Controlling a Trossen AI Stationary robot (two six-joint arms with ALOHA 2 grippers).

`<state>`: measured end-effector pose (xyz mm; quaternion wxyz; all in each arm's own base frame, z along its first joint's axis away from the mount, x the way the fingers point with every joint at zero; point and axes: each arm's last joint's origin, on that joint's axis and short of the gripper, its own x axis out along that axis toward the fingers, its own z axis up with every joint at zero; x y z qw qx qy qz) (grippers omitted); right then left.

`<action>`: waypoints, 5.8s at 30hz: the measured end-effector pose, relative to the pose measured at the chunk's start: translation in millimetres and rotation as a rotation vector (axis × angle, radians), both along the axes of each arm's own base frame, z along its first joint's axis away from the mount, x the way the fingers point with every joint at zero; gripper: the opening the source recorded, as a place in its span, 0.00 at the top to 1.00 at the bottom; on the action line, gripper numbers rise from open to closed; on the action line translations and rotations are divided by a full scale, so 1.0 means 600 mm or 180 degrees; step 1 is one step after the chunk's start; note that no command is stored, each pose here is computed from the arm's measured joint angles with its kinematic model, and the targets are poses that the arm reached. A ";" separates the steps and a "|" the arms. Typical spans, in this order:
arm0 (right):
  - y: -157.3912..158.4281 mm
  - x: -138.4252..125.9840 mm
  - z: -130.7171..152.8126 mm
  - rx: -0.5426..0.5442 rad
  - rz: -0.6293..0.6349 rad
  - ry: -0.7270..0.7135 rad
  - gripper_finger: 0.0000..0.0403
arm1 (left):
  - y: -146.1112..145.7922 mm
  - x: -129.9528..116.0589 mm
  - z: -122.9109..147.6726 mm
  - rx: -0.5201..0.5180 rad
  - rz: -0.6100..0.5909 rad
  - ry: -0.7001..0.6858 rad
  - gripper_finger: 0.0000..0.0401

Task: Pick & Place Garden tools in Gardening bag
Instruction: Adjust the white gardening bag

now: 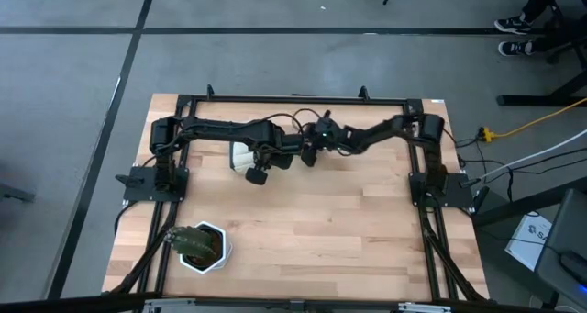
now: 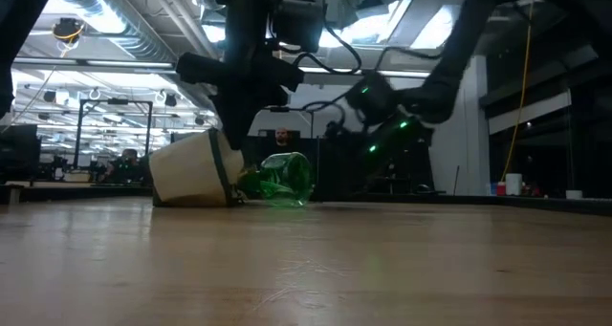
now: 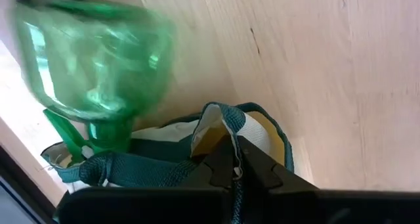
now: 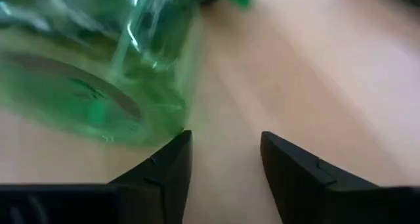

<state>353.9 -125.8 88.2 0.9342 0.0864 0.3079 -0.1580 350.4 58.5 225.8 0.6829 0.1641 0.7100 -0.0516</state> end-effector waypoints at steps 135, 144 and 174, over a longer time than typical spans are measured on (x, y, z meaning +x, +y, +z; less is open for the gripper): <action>0.074 0.036 0.134 0.0301 0.3179 -0.0780 1.00 | -0.209 -0.085 0.160 -0.0169 0.0316 -0.2044 0.93; 0.091 0.006 0.176 -0.0704 0.3019 -0.0151 1.00 | -0.223 -0.052 0.119 -0.0475 0.0489 -0.1844 0.74; 0.149 -0.058 0.213 -0.1060 0.3064 0.1036 1.00 | -0.169 -0.096 0.153 0.0213 0.1372 -0.1980 0.63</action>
